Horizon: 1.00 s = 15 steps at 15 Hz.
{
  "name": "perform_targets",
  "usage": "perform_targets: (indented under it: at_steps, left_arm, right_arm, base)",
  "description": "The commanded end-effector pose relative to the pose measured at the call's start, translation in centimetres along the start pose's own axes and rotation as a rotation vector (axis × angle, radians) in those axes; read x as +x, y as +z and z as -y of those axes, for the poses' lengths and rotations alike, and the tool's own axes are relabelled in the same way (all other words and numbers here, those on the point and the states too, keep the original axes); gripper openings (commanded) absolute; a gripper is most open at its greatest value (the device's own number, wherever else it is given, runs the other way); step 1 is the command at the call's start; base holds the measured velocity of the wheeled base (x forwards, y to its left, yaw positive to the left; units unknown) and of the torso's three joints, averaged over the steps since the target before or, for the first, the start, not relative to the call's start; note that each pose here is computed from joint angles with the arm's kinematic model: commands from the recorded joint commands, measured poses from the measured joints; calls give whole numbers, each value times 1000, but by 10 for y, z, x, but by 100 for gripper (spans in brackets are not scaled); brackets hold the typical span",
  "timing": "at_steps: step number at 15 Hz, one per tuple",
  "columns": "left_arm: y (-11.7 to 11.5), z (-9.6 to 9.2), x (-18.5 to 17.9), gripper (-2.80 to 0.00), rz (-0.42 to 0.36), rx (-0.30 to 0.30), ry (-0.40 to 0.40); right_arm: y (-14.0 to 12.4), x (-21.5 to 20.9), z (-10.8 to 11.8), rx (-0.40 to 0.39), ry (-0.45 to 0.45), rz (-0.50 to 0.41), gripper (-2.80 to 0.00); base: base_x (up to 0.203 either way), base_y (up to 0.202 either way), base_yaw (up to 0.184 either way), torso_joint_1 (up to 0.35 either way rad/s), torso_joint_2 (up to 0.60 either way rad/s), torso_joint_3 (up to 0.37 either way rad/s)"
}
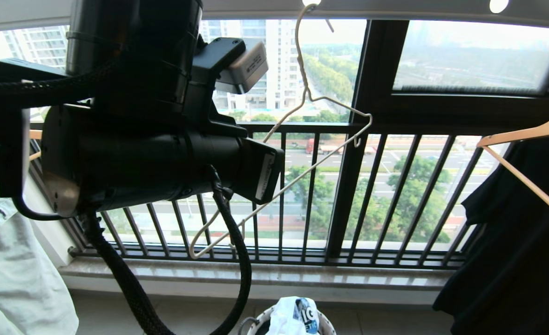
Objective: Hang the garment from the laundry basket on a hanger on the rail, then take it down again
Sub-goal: Pick up the clothes rack on the clothesline
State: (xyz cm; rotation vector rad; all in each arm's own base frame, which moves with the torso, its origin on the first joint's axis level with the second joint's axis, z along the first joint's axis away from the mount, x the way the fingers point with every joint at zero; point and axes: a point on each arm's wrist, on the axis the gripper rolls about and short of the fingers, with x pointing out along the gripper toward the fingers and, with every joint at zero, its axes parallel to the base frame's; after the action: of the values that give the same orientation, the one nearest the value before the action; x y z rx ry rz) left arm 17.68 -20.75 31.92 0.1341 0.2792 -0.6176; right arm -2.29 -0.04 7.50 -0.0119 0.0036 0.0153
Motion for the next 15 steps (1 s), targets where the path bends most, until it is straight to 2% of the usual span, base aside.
perform_targets:
  at_steps: [1, 10, 15]
  left_arm:
    - [0, -1, -3, -280, 4, -4, 1]
    - [5, -5, -14, -280, 35, -13, 71]
    - [6, -7, -21, -280, 46, -15, 71]
  right_arm:
    - [0, 0, 0, 0, 0, -1, -280]
    - [0, 0, 0, 0, 0, -2, -280]
    - [0, 0, 0, 0, 0, -1, -280]
  base:
    - [0, 0, 0, 0, 0, 0]
    - [0, 0, 0, 0, 0, 0]
    - [0, 0, 0, 0, 0, 0]
